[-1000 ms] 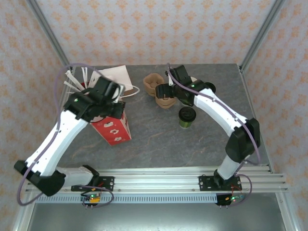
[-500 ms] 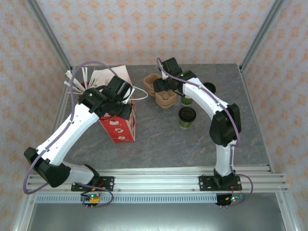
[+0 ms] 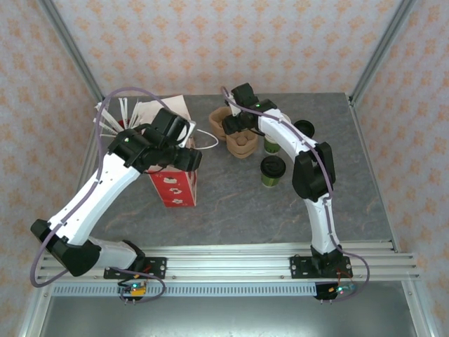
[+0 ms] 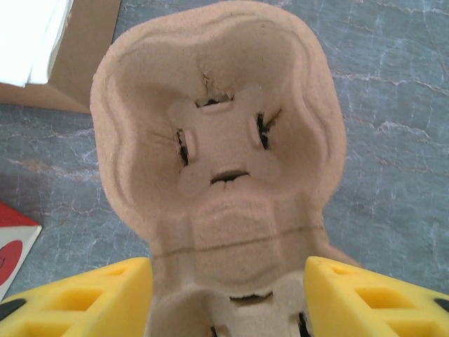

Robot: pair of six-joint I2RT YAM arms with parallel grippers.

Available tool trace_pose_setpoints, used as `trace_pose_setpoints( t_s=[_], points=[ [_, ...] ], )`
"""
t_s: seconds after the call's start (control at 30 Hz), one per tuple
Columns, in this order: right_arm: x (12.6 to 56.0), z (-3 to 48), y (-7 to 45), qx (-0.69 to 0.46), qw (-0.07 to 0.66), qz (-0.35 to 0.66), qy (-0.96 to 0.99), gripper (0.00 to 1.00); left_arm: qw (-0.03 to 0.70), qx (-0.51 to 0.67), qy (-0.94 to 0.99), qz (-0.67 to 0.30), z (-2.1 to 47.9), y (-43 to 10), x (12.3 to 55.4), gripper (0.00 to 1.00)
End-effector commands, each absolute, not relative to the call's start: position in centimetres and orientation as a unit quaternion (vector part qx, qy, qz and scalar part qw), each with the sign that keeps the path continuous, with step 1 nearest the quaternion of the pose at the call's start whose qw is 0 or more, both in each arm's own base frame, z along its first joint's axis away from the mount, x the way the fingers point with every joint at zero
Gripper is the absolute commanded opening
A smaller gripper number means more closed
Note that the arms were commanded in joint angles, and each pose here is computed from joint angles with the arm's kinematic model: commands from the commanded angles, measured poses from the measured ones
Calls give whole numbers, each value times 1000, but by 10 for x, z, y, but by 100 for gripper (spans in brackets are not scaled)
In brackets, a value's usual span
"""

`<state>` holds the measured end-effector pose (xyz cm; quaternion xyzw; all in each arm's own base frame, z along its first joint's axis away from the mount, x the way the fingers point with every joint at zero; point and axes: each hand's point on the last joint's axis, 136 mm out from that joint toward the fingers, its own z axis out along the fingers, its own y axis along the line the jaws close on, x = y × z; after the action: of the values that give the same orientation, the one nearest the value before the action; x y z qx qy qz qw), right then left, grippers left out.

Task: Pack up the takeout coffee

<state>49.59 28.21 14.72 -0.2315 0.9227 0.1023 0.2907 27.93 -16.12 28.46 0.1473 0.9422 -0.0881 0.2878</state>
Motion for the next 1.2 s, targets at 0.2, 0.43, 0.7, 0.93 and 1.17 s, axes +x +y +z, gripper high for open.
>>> trace_pose_setpoints(
  t_s=[0.2, 0.43, 0.7, 0.93, 1.17],
  points=[
    [498, 143, 278, -255, 276, 88, 923, 54, 391, 114, 905, -123, 349, -157, 285, 71],
    [499, 135, 277, -260, 266, 81, 925, 53, 407, 107, 901, -106, 354, -149, 288, 71],
    [502, 132, 276, -262, 261, 79, 926, 53, 398, 114, 904, -106, 347, -152, 287, 71],
    [506, 130, 275, -268, 262, 74, 924, 51, 395, 117, 905, -105, 345, -152, 287, 71],
    [508, 128, 276, -273, 254, 75, 925, 49, 394, 118, 906, -102, 343, -151, 287, 71]
  ],
)
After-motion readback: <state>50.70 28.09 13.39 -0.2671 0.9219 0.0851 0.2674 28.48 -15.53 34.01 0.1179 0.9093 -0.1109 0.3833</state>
